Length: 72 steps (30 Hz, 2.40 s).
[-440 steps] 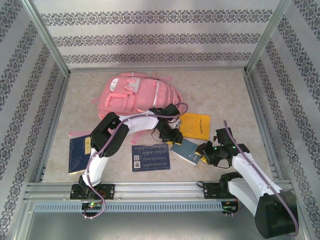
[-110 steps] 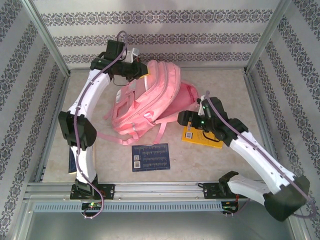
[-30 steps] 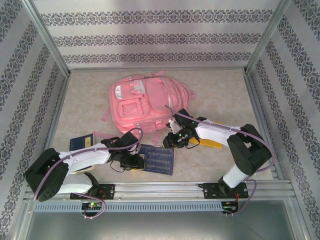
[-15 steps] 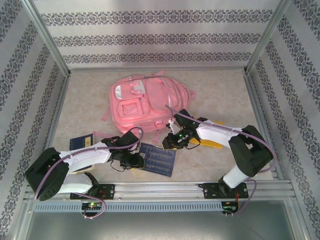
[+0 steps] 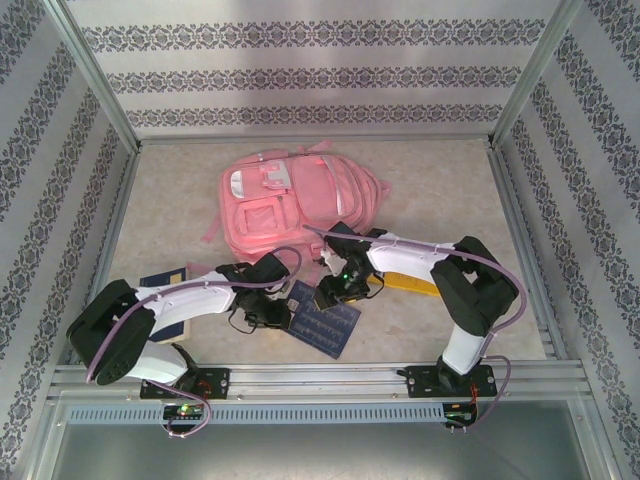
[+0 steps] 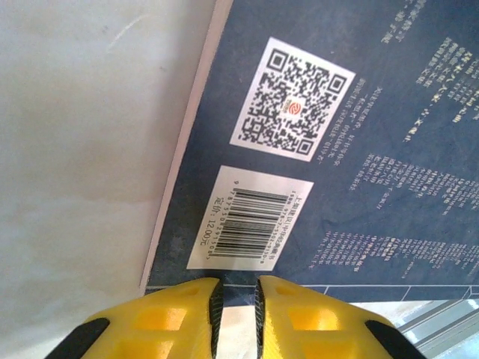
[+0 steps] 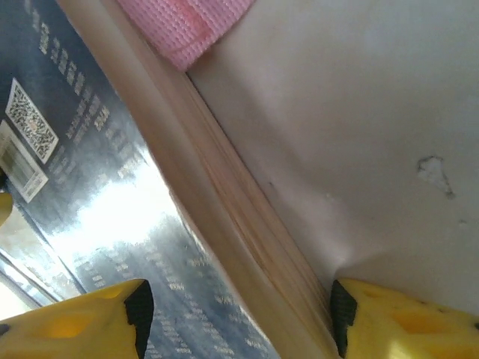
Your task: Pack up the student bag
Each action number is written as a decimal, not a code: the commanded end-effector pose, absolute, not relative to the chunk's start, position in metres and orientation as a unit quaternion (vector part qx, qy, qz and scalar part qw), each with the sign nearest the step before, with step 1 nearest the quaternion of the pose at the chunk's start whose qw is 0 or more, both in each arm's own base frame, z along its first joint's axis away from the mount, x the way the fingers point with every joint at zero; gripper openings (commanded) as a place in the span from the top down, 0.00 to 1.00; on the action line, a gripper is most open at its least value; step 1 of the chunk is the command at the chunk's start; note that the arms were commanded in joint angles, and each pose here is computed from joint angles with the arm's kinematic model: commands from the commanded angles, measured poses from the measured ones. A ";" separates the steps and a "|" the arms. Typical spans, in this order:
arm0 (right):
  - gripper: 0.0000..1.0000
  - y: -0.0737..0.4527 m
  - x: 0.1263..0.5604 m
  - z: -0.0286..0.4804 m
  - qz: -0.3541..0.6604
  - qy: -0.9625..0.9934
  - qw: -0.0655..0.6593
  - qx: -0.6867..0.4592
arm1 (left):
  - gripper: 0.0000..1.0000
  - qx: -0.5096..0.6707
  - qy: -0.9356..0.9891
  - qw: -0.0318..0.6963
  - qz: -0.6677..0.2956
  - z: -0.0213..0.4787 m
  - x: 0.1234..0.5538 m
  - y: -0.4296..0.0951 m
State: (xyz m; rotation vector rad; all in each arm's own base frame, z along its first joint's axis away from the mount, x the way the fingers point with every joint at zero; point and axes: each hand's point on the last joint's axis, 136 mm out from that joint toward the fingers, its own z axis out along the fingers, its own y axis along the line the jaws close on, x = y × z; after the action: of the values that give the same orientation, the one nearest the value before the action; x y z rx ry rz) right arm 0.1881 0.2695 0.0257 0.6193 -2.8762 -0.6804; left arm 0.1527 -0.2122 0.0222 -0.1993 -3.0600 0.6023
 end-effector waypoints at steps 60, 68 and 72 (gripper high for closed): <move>1.00 0.280 0.296 0.346 -0.662 -0.727 -0.184 -0.002 | 0.26 0.119 -0.742 -0.243 0.613 0.303 0.310 -0.221; 1.00 0.280 0.299 0.338 -0.661 -0.730 -0.176 -0.013 | 0.47 0.095 -0.689 -0.281 0.662 0.347 0.314 -0.222; 1.00 0.279 0.300 0.330 -0.637 -0.749 -0.181 -0.015 | 0.70 0.087 -0.680 -0.289 0.668 0.357 0.314 -0.223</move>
State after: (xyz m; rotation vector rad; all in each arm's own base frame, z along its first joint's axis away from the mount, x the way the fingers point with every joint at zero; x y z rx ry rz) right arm 0.2998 0.2812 0.3179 -0.1028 -2.6251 -2.2435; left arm 0.3149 -0.2243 0.3127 0.4763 -2.7040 2.3958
